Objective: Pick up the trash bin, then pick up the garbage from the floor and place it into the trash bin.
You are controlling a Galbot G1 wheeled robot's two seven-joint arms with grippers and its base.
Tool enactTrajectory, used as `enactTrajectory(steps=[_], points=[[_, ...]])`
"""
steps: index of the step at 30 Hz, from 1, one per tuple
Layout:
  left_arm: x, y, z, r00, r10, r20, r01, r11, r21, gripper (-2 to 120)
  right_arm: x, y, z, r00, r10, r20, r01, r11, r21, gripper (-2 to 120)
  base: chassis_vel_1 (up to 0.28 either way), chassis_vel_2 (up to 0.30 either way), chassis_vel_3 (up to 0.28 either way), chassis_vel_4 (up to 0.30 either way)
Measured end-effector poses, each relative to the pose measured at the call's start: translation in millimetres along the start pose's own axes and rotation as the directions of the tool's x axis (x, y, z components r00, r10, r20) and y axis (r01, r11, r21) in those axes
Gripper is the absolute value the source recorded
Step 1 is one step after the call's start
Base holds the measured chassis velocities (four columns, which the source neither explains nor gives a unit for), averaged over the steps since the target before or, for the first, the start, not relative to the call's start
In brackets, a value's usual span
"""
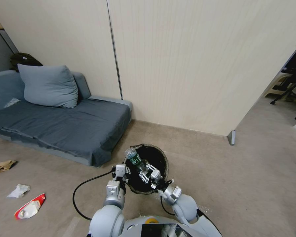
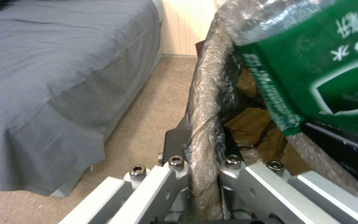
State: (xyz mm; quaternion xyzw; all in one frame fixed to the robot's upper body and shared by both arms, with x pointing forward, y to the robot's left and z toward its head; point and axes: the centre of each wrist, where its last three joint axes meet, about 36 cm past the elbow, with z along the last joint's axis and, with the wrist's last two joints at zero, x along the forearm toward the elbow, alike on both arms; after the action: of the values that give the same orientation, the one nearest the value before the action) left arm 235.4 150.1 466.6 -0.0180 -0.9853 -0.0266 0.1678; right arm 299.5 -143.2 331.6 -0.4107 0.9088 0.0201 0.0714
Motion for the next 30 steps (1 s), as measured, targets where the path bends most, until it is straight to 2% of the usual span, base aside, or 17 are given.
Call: enactTrajectory(steps=[7,11,12,16,17,20,22,24,25,27,30], points=[[0.3,1.1,-1.3,1.000,-0.002,0.005,0.002,1.000,-0.001,1,4.3,-5.3,3.0,1.000,0.019,-0.014,-0.018,1.000,0.007,26,0.000,0.000,0.000,0.000],[0.2,1.1,-1.5,1.000,-0.002,0.007,0.002,1.000,0.000,1,4.7,-6.5,2.5,1.000,0.025,-0.014,-0.025,1.000,0.010,42,0.000,0.000,0.000,0.000],[0.2,1.1,-1.5,1.000,-0.002,0.007,0.002,1.000,0.000,1,4.7,-6.5,2.5,1.000,0.025,-0.014,-0.025,1.000,0.010,42,0.000,0.000,0.000,0.000],[0.1,1.1,-1.6,1.000,0.003,0.007,-0.003,1.000,0.005,1,5.0,-8.2,0.3,0.999,0.033,-0.009,-0.033,0.999,0.014,61,0.000,0.000,0.000,0.000],[0.1,1.1,-1.6,1.000,0.003,0.007,-0.003,1.000,0.005,1,5.0,-8.2,0.3,0.999,0.033,-0.009,-0.033,0.999,0.014,61,0.000,0.000,0.000,0.000],[0.1,1.2,-1.7,1.000,0.005,0.008,-0.005,1.000,0.009,1,6.4,-8.3,-2.7,0.999,0.037,-0.003,-0.037,0.999,0.017,76,0.000,0.000,0.000,0.000],[0.1,1.4,-1.7,1.000,0.005,0.007,-0.005,1.000,0.009,1,7.0,-8.1,-4.3,0.999,0.039,-0.001,-0.039,0.999,0.018,79,0.000,0.000,0.000,0.000],[0.0,2.5,-1.9,1.000,0.000,0.008,0.000,1.000,0.008,1,8.6,-8.4,-9.0,0.999,0.040,0.007,-0.040,0.999,0.023,90,0.000,0.000,0.000,0.000],[0.0,2.5,-1.9,1.000,0.000,0.008,0.000,1.000,0.008,1,8.6,-8.4,-9.0,0.999,0.040,0.007,-0.040,0.999,0.023,90,0.000,0.000,0.000,0.000],[0.2,2.3,-1.9,1.000,0.004,0.007,-0.004,1.000,0.009,1,9.4,-8.6,-13.4,0.999,0.040,0.015,-0.040,0.999,0.029,98,0.000,0.000,0.000,0.000],[0.3,2.2,-2.1,1.000,0.007,0.006,-0.007,1.000,0.011,1,9.5,-8.3,-18.4,0.999,0.039,0.025,-0.040,0.999,0.034,100,0.000,0.000,0.000,0.000]])
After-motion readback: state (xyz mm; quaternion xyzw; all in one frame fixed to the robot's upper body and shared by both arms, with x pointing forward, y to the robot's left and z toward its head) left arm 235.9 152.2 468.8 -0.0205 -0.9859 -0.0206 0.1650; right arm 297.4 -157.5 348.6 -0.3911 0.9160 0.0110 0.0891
